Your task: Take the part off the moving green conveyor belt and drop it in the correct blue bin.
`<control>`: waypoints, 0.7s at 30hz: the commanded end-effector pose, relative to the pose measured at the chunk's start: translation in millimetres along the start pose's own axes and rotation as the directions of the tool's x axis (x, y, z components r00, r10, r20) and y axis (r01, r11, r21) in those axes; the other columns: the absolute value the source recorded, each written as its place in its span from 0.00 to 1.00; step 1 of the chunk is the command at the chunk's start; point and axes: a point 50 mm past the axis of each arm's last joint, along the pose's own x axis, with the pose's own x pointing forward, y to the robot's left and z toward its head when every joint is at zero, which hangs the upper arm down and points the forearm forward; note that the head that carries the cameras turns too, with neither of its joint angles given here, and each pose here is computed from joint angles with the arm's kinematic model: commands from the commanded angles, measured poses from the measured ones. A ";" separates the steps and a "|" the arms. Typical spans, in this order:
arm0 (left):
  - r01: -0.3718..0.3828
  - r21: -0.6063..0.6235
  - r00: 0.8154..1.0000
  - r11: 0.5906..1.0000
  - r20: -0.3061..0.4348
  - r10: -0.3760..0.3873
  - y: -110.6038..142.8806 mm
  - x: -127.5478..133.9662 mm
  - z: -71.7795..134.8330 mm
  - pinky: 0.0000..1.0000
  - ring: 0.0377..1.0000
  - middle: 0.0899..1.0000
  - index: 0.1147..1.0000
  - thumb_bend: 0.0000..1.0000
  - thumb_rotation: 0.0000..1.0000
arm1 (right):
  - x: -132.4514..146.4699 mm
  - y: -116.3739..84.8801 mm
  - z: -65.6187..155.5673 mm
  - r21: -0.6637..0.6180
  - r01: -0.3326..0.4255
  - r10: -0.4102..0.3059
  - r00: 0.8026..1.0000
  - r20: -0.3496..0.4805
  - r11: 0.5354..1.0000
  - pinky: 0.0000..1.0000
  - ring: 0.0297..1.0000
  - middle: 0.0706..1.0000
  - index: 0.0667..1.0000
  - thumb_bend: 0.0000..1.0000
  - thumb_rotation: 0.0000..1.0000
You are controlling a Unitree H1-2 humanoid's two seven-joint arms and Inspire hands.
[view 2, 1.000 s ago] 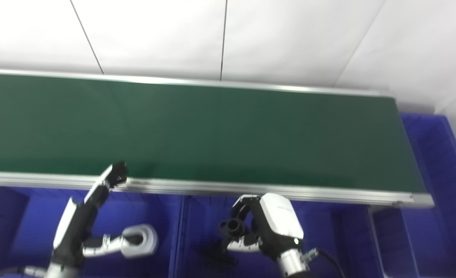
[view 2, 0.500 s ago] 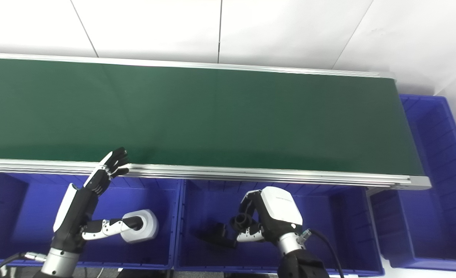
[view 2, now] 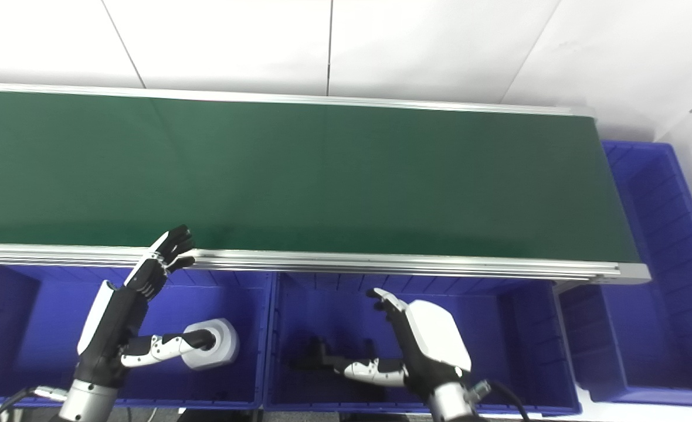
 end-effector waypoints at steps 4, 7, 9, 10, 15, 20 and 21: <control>0.013 0.004 1.000 1.000 0.016 -0.013 2.4 -1.5 2.1 0.83 0.90 0.93 0.91 0.61 0.40 | -13.3 0.0 16.2 0.172 0.097 -0.123 0.981 0.151 0.980 0.83 0.92 0.96 0.92 0.77 0.47; 0.007 0.016 1.000 1.000 0.011 -0.007 1.3 -2.3 -0.4 0.81 0.89 0.91 0.89 0.64 0.41 | -15.2 13.2 16.3 0.333 0.064 -0.138 0.969 0.204 0.941 0.81 0.91 0.96 0.95 0.76 0.45; 0.011 0.013 1.000 1.000 0.004 -0.011 0.4 -2.6 -2.0 0.80 0.88 0.90 0.88 0.64 0.41 | -13.9 23.6 17.0 0.407 0.031 -0.138 0.962 0.235 0.913 0.81 0.90 0.95 0.97 0.77 0.48; 0.014 0.011 1.000 1.000 0.001 -0.014 0.1 -2.8 -2.7 0.80 0.88 0.89 0.87 0.65 0.41 | -13.0 27.5 16.8 0.429 0.018 -0.137 0.959 0.248 0.903 0.81 0.89 0.95 0.97 0.77 0.50; 0.015 0.024 1.000 1.000 -0.017 -0.015 -1.4 -6.3 -7.5 0.79 0.87 0.89 0.87 0.67 0.44 | -1.4 39.8 5.6 0.497 -0.023 -0.161 0.932 0.323 0.867 0.77 0.88 0.95 0.99 0.79 0.57; 0.014 0.024 0.999 1.000 -0.029 -0.013 -2.7 -9.3 -9.4 0.80 0.87 0.89 0.87 0.68 0.44 | 5.1 42.2 0.3 0.537 -0.006 -0.198 0.926 0.320 0.843 0.81 0.90 0.95 0.99 0.82 0.61; 0.013 0.025 0.999 1.000 -0.032 -0.012 -3.0 -10.3 -9.9 0.80 0.87 0.89 0.87 0.68 0.44 | 6.2 43.1 -0.5 0.546 -0.003 -0.201 0.928 0.315 0.838 0.82 0.90 0.95 0.99 0.82 0.61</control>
